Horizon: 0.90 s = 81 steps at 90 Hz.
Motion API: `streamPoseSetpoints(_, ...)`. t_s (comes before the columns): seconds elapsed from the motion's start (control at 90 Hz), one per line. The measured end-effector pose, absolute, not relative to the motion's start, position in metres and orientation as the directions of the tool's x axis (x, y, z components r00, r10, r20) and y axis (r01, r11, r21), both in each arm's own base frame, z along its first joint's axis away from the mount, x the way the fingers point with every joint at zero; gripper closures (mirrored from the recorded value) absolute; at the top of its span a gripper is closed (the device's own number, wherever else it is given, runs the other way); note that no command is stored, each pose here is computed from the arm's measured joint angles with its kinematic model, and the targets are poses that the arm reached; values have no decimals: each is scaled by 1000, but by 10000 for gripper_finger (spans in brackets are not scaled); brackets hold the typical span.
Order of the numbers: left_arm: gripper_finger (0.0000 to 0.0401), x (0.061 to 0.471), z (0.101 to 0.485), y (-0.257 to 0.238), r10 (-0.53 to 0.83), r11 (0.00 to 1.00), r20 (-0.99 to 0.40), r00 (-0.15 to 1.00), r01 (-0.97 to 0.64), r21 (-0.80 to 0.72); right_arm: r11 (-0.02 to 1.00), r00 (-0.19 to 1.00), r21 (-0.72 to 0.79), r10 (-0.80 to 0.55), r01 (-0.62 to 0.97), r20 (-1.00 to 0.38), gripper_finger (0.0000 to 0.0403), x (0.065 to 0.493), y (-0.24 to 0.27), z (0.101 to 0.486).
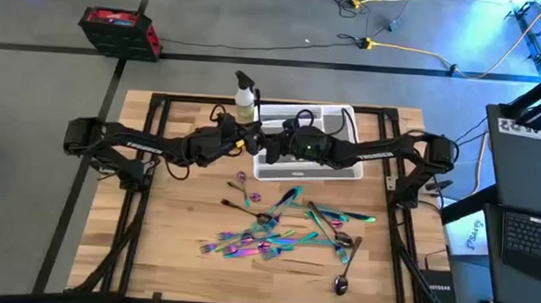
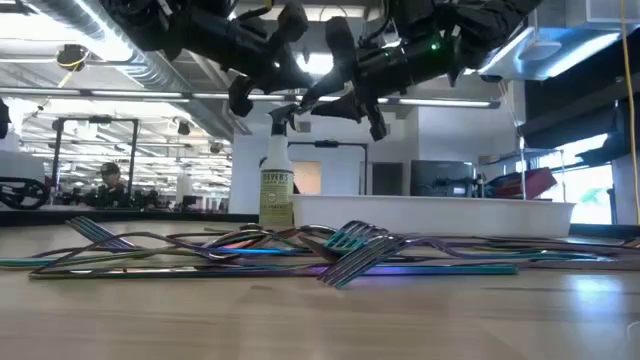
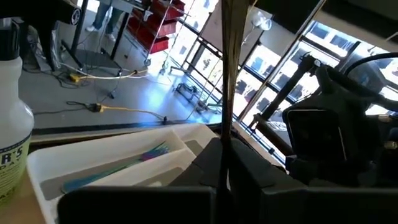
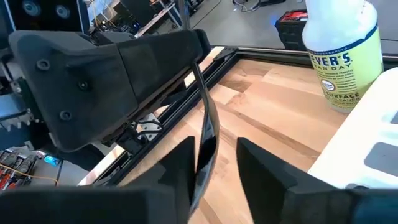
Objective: Sort silverware
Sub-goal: Put the black spoon on the white silverware tray
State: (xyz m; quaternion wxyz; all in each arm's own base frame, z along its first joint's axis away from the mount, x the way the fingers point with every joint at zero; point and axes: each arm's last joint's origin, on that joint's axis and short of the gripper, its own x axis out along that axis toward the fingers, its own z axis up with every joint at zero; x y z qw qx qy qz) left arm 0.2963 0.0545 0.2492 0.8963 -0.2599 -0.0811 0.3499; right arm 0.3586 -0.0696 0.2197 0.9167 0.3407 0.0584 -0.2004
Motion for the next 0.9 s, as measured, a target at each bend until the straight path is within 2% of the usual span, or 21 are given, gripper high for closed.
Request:
streamPoseSetpoints(0.3, 398, 296, 253, 54, 667, 635, -5, 745, -572, -519, 691, 909, 592, -343, 415, -237, 397, 359, -70, 220)
streamPoseSetpoints(0.9, 398, 297, 254, 54, 639, 702, -3, 769, -585, -405, 704, 912, 581, -338, 408, -232, 402, 354, -82, 225)
